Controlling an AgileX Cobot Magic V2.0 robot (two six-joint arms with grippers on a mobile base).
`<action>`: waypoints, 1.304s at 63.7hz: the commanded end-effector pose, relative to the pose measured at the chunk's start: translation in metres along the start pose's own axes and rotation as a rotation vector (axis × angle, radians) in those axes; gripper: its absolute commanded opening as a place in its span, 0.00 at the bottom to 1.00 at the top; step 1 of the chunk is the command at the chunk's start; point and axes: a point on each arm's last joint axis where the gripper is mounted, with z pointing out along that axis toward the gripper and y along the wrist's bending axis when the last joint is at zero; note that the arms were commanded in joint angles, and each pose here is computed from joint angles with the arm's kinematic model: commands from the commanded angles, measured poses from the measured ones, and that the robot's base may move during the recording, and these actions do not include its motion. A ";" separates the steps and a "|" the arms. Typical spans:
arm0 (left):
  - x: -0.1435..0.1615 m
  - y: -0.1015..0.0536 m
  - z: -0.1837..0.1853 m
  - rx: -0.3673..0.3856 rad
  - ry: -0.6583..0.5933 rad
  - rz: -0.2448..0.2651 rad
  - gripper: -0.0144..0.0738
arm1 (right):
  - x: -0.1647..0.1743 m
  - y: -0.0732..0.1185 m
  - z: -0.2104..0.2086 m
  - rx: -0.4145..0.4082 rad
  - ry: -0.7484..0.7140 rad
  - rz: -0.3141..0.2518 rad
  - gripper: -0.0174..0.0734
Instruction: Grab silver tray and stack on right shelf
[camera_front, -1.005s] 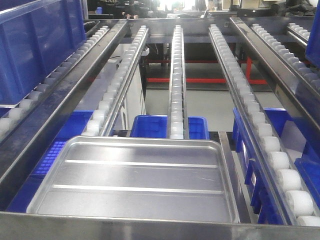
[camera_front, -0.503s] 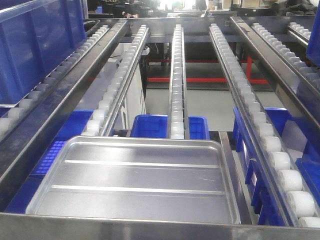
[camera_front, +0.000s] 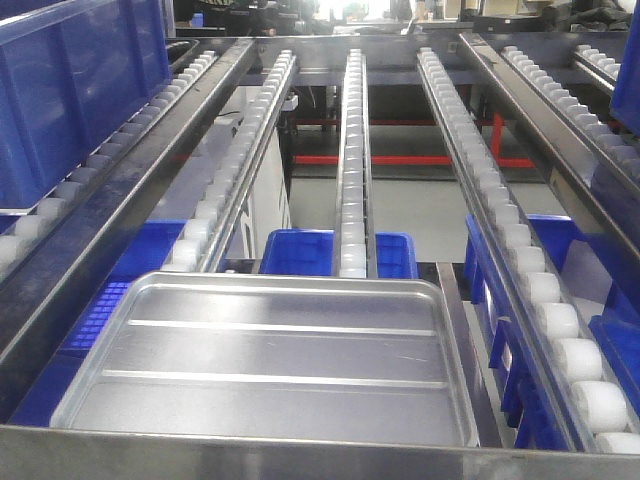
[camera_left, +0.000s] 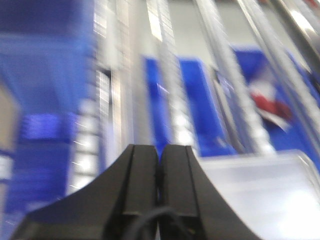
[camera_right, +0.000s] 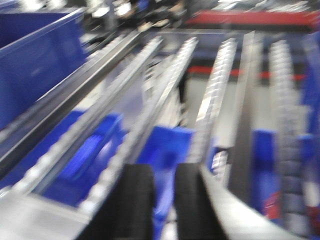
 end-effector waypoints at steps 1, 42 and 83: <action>-0.015 -0.008 0.007 0.074 -0.038 -0.025 0.36 | -0.019 0.010 0.011 -0.093 -0.046 -0.004 0.65; 0.008 -0.083 0.098 0.411 0.333 0.056 0.46 | 0.036 0.088 0.128 -0.318 0.649 0.118 0.72; 0.021 -0.066 0.180 -0.042 0.729 -0.014 0.46 | 0.074 0.065 0.192 -0.064 0.997 0.239 0.64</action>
